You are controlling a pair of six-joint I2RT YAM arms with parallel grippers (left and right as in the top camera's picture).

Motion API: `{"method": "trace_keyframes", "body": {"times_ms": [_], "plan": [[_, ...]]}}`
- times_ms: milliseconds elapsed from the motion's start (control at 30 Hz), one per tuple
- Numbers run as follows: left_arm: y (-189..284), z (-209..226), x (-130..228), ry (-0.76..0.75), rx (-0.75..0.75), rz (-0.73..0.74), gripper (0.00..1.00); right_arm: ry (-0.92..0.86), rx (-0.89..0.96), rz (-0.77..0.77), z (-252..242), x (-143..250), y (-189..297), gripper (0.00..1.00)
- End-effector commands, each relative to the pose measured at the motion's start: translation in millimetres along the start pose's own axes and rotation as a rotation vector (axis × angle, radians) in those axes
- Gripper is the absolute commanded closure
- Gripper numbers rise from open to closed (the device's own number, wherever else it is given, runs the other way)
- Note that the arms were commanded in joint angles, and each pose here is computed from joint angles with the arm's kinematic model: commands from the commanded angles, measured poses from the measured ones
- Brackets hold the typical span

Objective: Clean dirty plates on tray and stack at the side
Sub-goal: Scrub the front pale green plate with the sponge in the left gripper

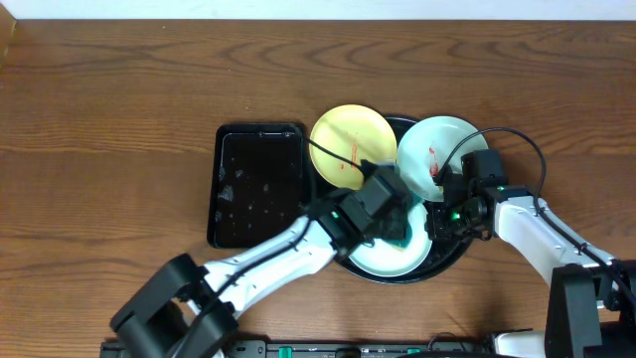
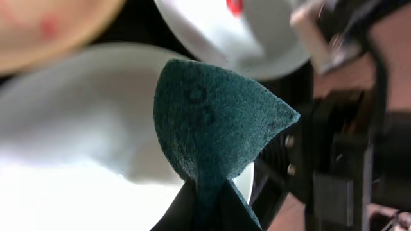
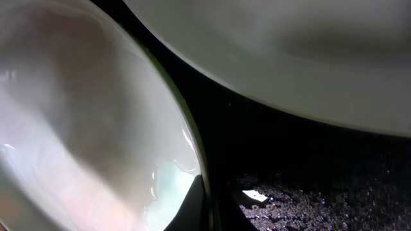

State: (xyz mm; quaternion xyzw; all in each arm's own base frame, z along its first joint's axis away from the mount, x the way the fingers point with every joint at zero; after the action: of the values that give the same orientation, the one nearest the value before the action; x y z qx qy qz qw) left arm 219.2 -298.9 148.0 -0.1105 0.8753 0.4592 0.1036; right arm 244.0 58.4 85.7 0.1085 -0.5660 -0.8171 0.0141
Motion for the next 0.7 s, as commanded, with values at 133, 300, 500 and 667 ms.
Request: {"method": "trace_keyframes", "body": {"times_ms": [133, 300, 500, 667], "plan": [[-40.0, 21.1, 12.2, 0.022, -0.108, 0.045, 0.93, -0.003, 0.001, 0.015, -0.1, 2.7, -2.6, 0.99], [-58.0, 44.5, 11.6, -0.002, -0.220, 0.029, 0.93, -0.003, 0.002, 0.015, -0.1, 2.7, -2.6, 0.99], [-41.4, 72.1, -12.1, 0.037, -0.364, -0.048, 0.93, -0.002, 0.002, 0.013, -0.1, 2.3, -2.6, 0.99], [-16.4, 65.0, -28.4, -0.006, -0.257, -0.010, 0.93, -0.002, 0.002, 0.011, -0.2, 2.1, -2.7, 0.99]]}}
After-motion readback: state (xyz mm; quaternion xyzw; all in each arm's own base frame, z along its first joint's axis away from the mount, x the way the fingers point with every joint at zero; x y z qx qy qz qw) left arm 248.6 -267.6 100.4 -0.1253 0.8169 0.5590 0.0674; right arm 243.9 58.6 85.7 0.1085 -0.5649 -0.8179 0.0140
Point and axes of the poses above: each gripper's point midway between its finger pads, its own y axis back along the fingers, its own z axis along the line the jaws close on, x = y × z, the point moved 9 cm from there along y, back along the fingers, and after that the axes turned 7 degrees about y, right-handed, at the moved point
